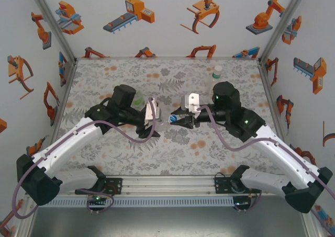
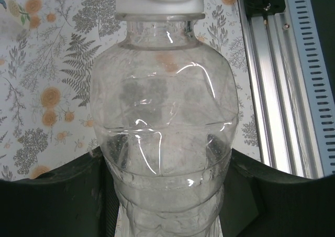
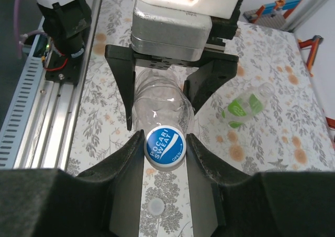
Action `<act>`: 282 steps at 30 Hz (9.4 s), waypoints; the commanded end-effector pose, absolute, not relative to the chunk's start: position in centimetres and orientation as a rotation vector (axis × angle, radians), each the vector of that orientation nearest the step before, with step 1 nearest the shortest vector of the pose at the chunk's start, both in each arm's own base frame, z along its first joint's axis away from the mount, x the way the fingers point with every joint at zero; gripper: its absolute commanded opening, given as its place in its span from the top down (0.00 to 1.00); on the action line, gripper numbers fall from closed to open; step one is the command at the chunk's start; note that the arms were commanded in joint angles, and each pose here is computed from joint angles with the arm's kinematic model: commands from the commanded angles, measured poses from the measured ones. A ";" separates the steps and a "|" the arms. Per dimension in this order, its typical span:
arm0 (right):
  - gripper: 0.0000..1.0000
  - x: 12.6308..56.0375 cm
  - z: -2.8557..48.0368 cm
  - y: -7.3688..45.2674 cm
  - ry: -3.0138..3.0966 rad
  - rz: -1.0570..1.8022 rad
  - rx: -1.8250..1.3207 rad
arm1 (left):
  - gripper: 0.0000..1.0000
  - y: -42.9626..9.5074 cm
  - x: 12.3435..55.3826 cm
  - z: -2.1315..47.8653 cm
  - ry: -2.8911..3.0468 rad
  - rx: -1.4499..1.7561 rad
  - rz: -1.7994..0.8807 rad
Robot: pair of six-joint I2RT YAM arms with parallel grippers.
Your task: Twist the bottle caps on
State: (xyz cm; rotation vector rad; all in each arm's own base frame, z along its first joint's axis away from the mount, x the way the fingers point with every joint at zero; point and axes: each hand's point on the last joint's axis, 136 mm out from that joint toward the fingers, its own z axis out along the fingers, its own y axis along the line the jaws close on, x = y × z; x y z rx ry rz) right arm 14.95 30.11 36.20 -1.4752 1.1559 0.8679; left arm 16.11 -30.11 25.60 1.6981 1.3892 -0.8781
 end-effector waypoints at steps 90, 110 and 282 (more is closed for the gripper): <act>0.60 30.1 3.5 16.8 2.933 0.153 -0.277 | 1.00 -29.6 21.5 26.4 1.500 1.524 -0.631; 0.66 30.3 3.3 16.8 2.922 0.146 -0.276 | 1.00 -29.6 21.5 26.3 1.503 1.524 -0.630; 0.47 14.9 36.8 26.8 1.104 0.771 -1.317 | 1.00 -31.1 19.1 25.1 1.418 1.635 -0.564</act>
